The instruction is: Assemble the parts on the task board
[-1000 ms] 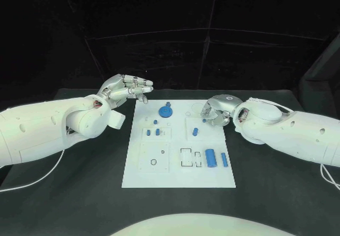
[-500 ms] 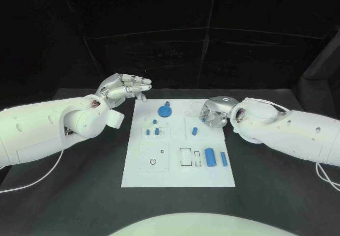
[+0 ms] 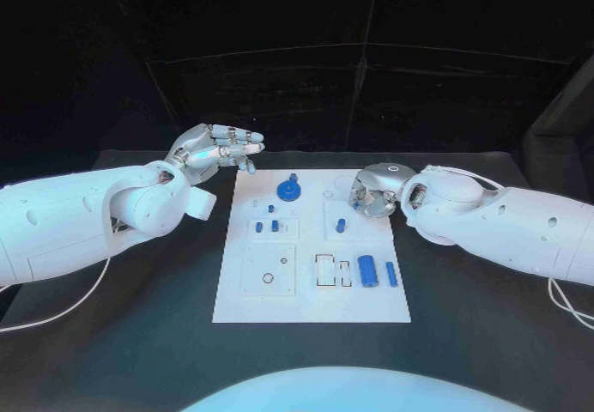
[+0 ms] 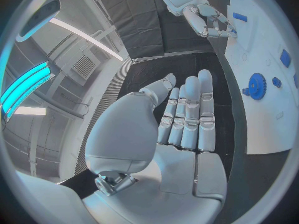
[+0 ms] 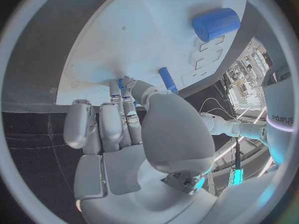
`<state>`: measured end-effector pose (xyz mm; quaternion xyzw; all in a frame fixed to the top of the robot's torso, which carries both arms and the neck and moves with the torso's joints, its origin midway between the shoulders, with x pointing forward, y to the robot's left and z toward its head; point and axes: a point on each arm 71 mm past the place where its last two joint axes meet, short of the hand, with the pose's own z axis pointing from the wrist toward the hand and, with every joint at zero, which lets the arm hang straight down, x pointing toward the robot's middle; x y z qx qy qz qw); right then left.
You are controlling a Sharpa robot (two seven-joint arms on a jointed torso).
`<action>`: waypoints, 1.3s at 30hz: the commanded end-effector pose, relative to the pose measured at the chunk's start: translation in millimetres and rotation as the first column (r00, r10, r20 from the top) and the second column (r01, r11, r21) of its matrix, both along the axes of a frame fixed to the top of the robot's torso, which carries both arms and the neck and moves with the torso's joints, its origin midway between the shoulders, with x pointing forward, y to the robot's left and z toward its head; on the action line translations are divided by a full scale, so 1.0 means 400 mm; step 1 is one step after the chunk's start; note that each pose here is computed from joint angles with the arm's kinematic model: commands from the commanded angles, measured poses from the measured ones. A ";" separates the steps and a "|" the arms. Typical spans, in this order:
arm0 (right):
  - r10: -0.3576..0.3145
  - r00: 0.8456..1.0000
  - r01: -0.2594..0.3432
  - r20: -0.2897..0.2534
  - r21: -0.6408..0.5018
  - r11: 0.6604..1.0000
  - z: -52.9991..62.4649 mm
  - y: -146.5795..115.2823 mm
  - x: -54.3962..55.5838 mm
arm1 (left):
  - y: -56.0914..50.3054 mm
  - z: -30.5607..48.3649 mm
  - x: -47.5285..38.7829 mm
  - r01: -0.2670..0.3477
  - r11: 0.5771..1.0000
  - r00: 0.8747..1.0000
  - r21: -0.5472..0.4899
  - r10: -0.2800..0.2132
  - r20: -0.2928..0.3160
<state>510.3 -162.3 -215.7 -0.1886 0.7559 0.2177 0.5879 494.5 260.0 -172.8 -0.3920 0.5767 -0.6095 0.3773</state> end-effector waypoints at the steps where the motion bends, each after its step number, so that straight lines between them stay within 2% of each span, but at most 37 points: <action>1: -0.005 1.000 0.005 0.009 -0.036 0.999 -0.010 0.004 -0.004 | -0.002 0.006 -0.001 0.008 1.000 1.000 -0.019 -0.007 0.013; 18: -0.014 0.992 0.012 0.122 0.019 1.000 0.012 0.003 -0.014 | 0.002 0.005 0.000 0.006 1.000 1.000 -0.016 -0.006 0.008; 31: -0.019 0.988 0.003 0.154 0.098 0.995 0.032 -0.010 -0.034 | 0.006 0.005 0.003 0.002 1.000 1.000 -0.014 -0.002 0.008; 34: -0.021 0.989 0.003 0.148 0.122 0.993 0.038 -0.018 -0.046 | 0.006 0.004 0.003 0.002 1.000 1.000 -0.014 -0.002 0.008; 39: -0.009 0.992 -0.013 0.128 0.168 0.986 0.057 -0.017 -0.085 | 0.008 0.005 0.004 -0.008 1.000 1.000 -0.012 0.008 0.015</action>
